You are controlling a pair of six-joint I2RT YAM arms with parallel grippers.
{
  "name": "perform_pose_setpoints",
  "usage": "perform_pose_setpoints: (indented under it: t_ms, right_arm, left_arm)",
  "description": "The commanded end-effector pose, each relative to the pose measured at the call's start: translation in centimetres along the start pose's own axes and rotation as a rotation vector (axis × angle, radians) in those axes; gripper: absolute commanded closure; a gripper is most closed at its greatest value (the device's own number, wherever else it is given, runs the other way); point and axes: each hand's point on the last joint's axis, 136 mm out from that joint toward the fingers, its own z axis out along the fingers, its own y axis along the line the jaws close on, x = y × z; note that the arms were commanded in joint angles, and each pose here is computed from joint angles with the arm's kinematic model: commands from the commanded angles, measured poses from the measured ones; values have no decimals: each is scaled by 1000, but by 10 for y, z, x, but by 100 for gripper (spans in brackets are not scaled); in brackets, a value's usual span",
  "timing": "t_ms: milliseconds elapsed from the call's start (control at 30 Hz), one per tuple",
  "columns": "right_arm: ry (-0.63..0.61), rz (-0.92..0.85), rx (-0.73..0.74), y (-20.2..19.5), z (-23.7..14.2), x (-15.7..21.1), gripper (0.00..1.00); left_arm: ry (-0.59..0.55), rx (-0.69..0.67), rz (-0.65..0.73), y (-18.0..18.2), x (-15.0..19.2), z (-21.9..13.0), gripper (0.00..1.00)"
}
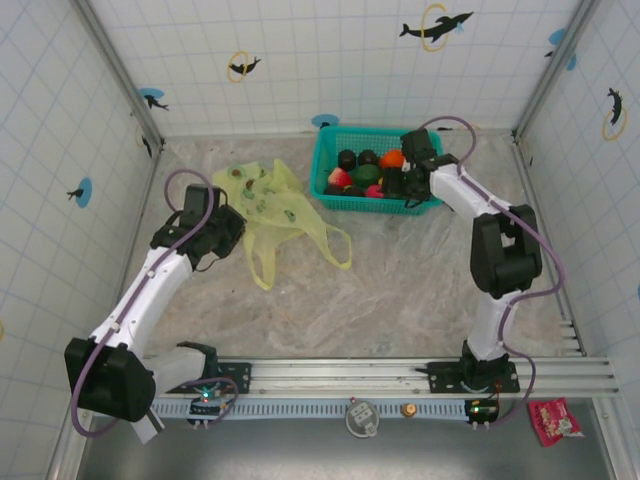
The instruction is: Place the fake fruits into the plastic bag and tie a complex knot
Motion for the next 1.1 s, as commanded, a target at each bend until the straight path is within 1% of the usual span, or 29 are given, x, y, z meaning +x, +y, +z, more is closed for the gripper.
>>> perform_pose_setpoints:
  t_ms: [0,133,267,467,533,600,733,800,900,1067]
  right_arm:
    - [22,3,5,2,12,-6,23]
    - [49,5,20,0,23,-4,29]
    - [49,3,38,-4,27,-3,35]
    - [44,1,39,-8,34,-10,35]
    - [46,-9,37,-8,35,-12,38]
    - [37,-18,31,-6,33,-15,45]
    - [-33,-43,18,-1,9,-33,54]
    - [-77,-60,-2,5,-8,-42,55]
    - [-160,-85,-54,17,-45,-56,55]
    - [-258,-148,-197,48,-101,-57,54]
  left_arm:
    - [4,29,6,-2,2,-5,100]
    - [3,30,11,-2,2,-6,100]
    - [4,29,11,-1,3,-6,100]
    - [12,29,14,0,4,-4,100]
    - [12,28,15,1,5,-4,100]
    - [13,29,17,2,5,-4,100]
    - [16,24,18,4,6,-2,100]
    - [21,25,18,4,7,-1,100]
    - [23,33,19,2,7,-2,100]
    - [27,48,18,-3,7,-4,100]
